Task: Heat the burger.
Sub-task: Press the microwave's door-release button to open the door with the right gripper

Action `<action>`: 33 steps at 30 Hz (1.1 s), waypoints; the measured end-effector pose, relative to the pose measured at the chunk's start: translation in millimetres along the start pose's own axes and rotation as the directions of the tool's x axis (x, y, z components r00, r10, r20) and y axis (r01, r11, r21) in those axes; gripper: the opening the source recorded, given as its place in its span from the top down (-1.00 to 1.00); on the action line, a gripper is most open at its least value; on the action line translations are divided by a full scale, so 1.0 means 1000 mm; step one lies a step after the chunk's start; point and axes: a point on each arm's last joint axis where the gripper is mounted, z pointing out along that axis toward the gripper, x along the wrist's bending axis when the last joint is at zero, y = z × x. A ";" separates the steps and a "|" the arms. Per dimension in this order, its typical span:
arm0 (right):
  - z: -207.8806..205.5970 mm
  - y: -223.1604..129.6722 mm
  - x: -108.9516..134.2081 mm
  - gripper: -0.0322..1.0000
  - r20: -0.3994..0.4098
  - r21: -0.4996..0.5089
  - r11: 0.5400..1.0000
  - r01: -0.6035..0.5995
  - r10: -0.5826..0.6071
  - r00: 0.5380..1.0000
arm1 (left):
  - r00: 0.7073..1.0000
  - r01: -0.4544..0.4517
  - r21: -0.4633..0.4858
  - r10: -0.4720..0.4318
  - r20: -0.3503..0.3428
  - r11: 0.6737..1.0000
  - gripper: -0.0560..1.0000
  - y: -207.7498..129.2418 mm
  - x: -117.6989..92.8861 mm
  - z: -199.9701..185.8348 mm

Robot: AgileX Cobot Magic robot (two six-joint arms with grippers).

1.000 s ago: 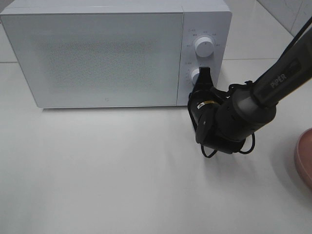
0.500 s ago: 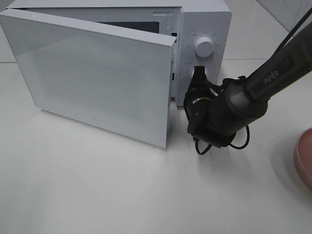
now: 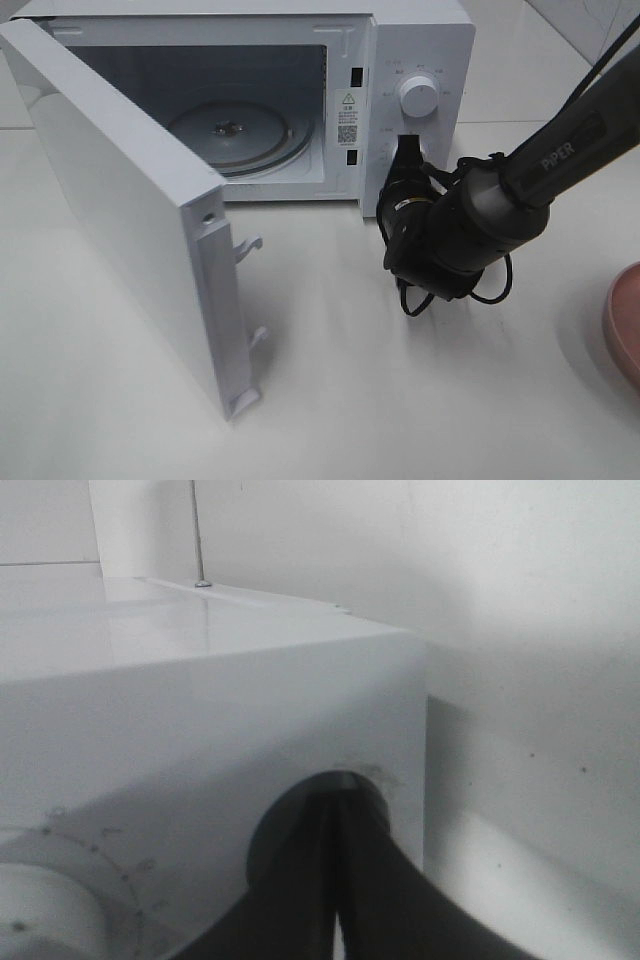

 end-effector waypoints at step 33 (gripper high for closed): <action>-0.030 0.015 0.008 0.94 -0.012 0.141 0.986 0.085 -0.085 0.996 | 1.000 0.000 0.000 0.000 0.000 1.000 -0.86 0.000 0.000 0.000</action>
